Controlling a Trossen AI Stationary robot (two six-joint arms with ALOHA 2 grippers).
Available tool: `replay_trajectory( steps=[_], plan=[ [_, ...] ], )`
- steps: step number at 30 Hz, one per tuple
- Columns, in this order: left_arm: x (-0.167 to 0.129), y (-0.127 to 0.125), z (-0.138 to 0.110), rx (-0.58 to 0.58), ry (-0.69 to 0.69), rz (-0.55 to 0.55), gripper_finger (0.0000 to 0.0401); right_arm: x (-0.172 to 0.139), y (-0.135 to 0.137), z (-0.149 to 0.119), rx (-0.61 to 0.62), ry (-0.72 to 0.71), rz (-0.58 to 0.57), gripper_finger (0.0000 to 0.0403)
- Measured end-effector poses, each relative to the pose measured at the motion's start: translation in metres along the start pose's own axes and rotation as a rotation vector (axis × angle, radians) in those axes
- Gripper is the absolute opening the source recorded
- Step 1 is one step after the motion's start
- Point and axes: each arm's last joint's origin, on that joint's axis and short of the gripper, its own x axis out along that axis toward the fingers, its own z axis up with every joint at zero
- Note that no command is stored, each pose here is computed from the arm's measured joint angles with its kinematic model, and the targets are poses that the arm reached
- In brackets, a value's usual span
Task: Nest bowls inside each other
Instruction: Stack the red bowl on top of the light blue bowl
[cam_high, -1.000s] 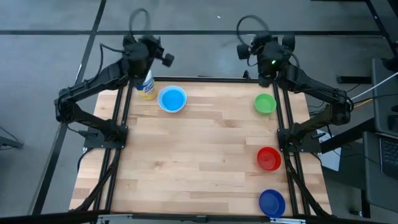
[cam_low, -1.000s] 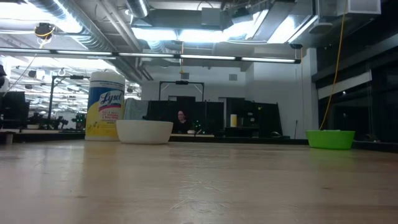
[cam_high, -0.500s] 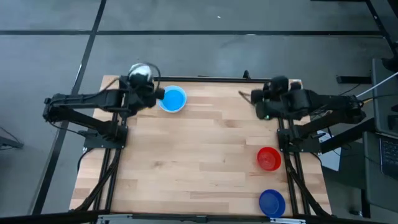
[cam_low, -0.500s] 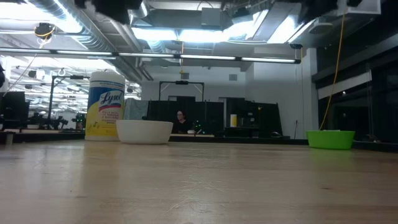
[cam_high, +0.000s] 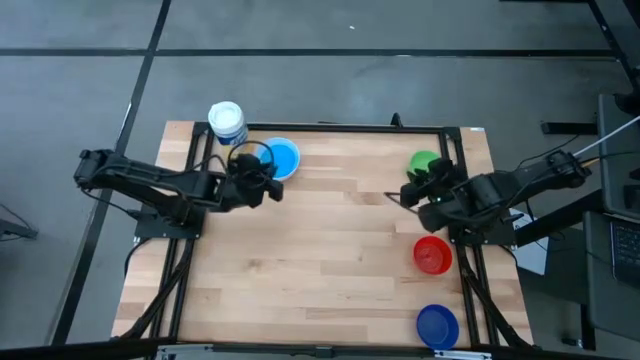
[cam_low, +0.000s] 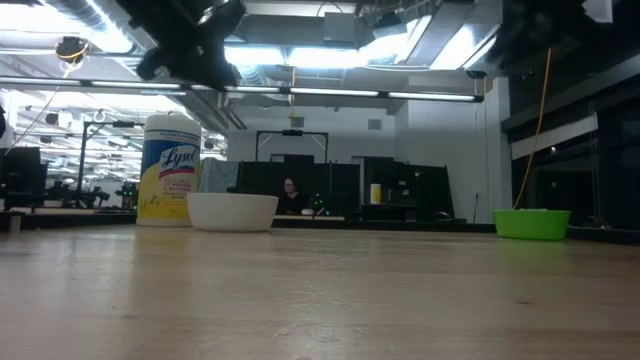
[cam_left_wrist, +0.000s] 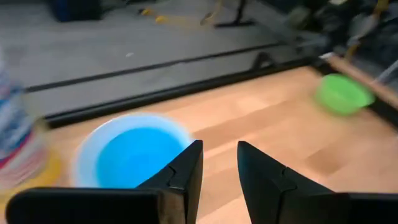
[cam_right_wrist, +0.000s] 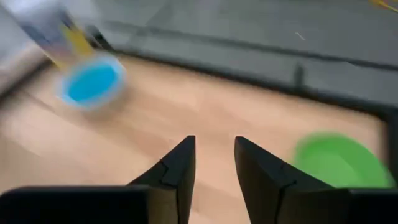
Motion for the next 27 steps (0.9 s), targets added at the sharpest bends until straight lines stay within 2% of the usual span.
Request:
replay_trajectory(
  steps=[4,7,11,14,19,24,27],
  plan=[
    [0.003,-0.014,0.006,0.000,-0.081,-0.068,0.0096,-0.017,0.005,0.016,0.052,-0.170,0.149,0.0103],
    [0.005,-0.025,0.012,-0.009,-0.139,-0.131,0.0098,-0.026,0.004,0.028,0.015,-0.192,0.235,0.0092],
    [0.009,-0.047,0.017,-0.049,-0.177,-0.344,0.0098,-0.035,0.013,0.039,-0.031,-0.195,0.377,0.0074],
    [0.008,-0.062,0.019,-0.107,-0.246,-0.457,0.0098,-0.042,0.024,0.049,-0.056,-0.218,0.517,0.0060],
    [0.007,-0.075,0.027,-0.164,-0.327,-0.675,0.0098,-0.049,0.040,0.059,-0.078,-0.253,0.714,0.0046],
    [0.006,-0.076,0.034,-0.166,-0.295,-0.882,0.0100,-0.046,0.058,0.054,-0.082,-0.251,0.781,0.0051],
    [0.000,-0.070,0.041,-0.147,-0.305,-0.897,0.0100,-0.041,0.067,0.047,-0.076,-0.220,0.780,0.0063]
  ],
)
